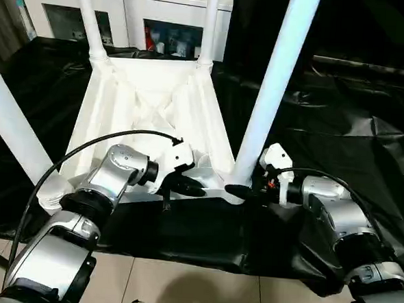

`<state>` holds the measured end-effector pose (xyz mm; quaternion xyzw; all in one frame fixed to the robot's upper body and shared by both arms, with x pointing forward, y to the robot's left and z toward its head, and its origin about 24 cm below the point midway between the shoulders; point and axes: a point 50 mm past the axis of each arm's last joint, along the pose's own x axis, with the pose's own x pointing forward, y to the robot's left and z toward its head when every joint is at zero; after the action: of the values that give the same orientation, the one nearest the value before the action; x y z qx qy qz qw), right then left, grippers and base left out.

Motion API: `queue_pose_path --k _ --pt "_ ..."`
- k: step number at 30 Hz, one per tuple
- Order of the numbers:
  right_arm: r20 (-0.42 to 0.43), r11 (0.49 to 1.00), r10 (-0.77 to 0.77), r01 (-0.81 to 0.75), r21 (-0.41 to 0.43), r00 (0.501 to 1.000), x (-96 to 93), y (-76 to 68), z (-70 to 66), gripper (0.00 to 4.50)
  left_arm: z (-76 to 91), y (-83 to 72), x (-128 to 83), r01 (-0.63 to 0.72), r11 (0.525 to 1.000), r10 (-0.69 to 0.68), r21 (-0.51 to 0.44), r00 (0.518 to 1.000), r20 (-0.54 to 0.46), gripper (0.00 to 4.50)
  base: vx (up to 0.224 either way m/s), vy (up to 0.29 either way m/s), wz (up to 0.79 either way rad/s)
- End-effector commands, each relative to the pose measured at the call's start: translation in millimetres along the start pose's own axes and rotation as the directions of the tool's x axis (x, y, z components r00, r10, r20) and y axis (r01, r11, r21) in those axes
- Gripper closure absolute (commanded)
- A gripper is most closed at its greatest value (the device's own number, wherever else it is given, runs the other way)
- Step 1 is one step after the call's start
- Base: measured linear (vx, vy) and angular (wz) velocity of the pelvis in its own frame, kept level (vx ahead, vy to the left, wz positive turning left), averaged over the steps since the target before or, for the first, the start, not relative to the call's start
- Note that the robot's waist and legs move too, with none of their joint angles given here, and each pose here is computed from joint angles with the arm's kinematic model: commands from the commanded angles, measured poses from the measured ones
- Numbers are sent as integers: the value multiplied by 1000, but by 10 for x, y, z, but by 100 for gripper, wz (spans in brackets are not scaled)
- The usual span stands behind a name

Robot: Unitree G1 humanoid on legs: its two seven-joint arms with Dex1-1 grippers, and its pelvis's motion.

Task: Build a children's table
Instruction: Rotate leg to tighten

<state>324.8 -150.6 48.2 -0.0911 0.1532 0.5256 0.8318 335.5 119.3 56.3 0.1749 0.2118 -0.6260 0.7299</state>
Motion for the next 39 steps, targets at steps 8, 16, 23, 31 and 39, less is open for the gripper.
queue_pose_path --k 8,16,23,31,39 --pt "-22 992 -111 112 61 994 53 6 -153 178 16 -5 155 -68 997 69 -22 997 28 450 0 0 0" --pt "-103 693 -655 649 314 749 434 -19 -269 178 205 130 559 -460 864 472 -204 881 12 450 0 0 0" --pt "39 773 -593 555 308 804 619 57 -24 106 307 88 669 -427 893 435 -139 900 33 450 0 0 0" --pt "97 914 -386 365 177 918 237 -125 95 48 161 116 408 -323 945 326 -57 945 37 450 0 0 0" --pt "39 983 -179 178 38 983 -63 -151 97 48 121 30 260 -120 993 119 8 990 73 450 0 0 0"
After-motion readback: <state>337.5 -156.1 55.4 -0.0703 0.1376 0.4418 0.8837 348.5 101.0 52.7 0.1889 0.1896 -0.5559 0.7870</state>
